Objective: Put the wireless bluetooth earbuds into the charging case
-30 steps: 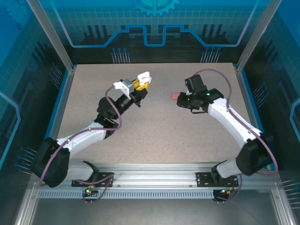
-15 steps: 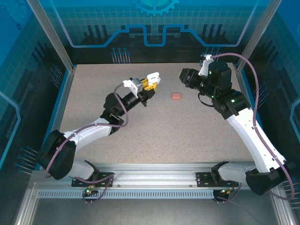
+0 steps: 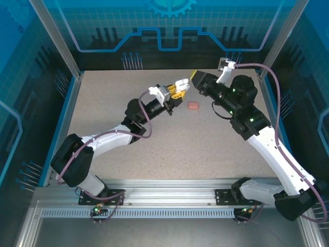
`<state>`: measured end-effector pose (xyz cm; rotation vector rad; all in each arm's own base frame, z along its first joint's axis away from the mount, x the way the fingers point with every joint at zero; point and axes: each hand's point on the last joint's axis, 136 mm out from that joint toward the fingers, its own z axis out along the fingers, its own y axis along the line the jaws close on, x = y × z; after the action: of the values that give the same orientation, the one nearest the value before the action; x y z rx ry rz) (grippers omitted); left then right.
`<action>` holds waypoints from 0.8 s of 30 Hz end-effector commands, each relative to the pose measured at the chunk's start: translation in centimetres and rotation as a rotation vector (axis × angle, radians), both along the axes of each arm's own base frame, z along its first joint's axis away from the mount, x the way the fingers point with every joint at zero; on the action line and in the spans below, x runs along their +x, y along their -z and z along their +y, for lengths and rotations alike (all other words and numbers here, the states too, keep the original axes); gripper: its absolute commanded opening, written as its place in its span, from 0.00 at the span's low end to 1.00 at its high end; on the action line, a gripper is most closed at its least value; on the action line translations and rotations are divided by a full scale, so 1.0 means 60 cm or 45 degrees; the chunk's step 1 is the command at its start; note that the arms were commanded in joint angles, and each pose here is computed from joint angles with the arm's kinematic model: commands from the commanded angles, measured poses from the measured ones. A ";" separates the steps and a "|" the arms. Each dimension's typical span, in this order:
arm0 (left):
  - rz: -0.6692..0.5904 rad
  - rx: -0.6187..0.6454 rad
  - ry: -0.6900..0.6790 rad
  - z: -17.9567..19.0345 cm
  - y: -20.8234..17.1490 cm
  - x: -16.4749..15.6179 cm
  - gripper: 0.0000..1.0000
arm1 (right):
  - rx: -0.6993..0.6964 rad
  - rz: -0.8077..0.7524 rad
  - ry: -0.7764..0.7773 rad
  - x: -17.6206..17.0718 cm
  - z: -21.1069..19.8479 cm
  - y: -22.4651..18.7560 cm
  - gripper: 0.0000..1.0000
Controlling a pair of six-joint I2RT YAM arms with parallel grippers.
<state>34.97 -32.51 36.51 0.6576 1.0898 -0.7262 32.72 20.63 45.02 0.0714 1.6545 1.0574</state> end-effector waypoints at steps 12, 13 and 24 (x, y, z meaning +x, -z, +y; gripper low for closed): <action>-0.221 -0.118 -0.051 -0.017 -0.079 0.003 0.00 | 0.143 -0.132 0.030 -0.024 0.017 -0.025 0.31; -0.224 -0.118 -0.051 -0.017 -0.080 0.002 0.00 | 0.140 -0.132 0.036 -0.024 0.017 -0.024 0.31; -0.161 -0.078 -0.123 -0.009 -0.052 0.017 0.00 | 0.044 -0.063 0.102 -0.015 0.006 0.005 0.33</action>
<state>35.86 -33.55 38.93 0.6167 0.9950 -0.6805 32.22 21.75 44.47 0.1194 1.5732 1.0673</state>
